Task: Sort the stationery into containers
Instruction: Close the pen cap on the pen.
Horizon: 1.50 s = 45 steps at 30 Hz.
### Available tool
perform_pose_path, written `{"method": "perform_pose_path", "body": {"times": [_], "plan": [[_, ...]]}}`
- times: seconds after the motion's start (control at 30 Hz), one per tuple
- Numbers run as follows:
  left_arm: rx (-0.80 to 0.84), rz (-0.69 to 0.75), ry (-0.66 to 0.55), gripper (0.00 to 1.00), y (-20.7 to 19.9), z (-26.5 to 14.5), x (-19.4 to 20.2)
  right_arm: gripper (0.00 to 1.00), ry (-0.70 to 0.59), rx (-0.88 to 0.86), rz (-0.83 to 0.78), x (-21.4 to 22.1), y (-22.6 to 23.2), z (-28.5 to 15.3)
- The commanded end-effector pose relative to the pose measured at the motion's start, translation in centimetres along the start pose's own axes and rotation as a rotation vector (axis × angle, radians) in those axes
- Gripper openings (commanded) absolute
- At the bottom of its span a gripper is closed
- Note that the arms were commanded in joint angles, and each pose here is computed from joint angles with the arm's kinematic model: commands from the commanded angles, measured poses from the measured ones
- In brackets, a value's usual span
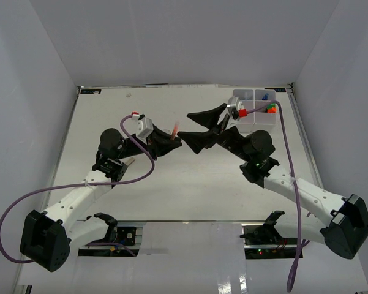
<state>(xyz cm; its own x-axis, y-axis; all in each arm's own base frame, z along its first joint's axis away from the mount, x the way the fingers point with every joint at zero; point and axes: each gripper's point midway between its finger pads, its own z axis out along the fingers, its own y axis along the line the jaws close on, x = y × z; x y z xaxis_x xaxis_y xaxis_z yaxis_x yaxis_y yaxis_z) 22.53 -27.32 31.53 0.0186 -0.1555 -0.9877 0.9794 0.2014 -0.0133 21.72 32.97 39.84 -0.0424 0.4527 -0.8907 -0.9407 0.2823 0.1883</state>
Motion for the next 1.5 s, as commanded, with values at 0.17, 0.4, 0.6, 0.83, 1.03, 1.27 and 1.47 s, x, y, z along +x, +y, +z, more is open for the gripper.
{"method": "perform_pose_path", "body": {"times": [0.17,0.4,0.6,0.83,1.03,1.27,1.47], "plan": [[-0.008,-0.023,0.082,0.0,0.3,-0.1,1.7,0.94,0.083,0.085,-0.081,-3.7,-0.3,0.7],[-0.057,-0.02,0.092,0.0,1.0,-0.3,1.9,0.88,0.172,0.165,-0.05,-3.6,-1.8,2.5],[-0.079,-0.033,0.089,0.0,1.3,-0.4,1.9,0.81,0.23,0.241,-0.023,-1.6,-3.2,3.3],[-0.094,-0.021,0.083,0.0,1.3,-0.5,1.5,0.72,0.281,0.238,-0.004,0.6,-3.2,3.8],[-0.097,-0.025,0.084,0.0,1.4,-0.5,1.6,0.65,0.297,0.237,0.0,1.3,-3.2,4.0],[-0.094,-0.029,0.086,0.0,1.4,-0.5,1.7,0.56,0.317,0.233,0.01,2.1,-3.1,4.3],[-0.094,-0.031,0.085,0.0,1.4,-0.5,1.8,0.48,0.332,0.231,0.016,2.8,-3.1,4.2]]}}
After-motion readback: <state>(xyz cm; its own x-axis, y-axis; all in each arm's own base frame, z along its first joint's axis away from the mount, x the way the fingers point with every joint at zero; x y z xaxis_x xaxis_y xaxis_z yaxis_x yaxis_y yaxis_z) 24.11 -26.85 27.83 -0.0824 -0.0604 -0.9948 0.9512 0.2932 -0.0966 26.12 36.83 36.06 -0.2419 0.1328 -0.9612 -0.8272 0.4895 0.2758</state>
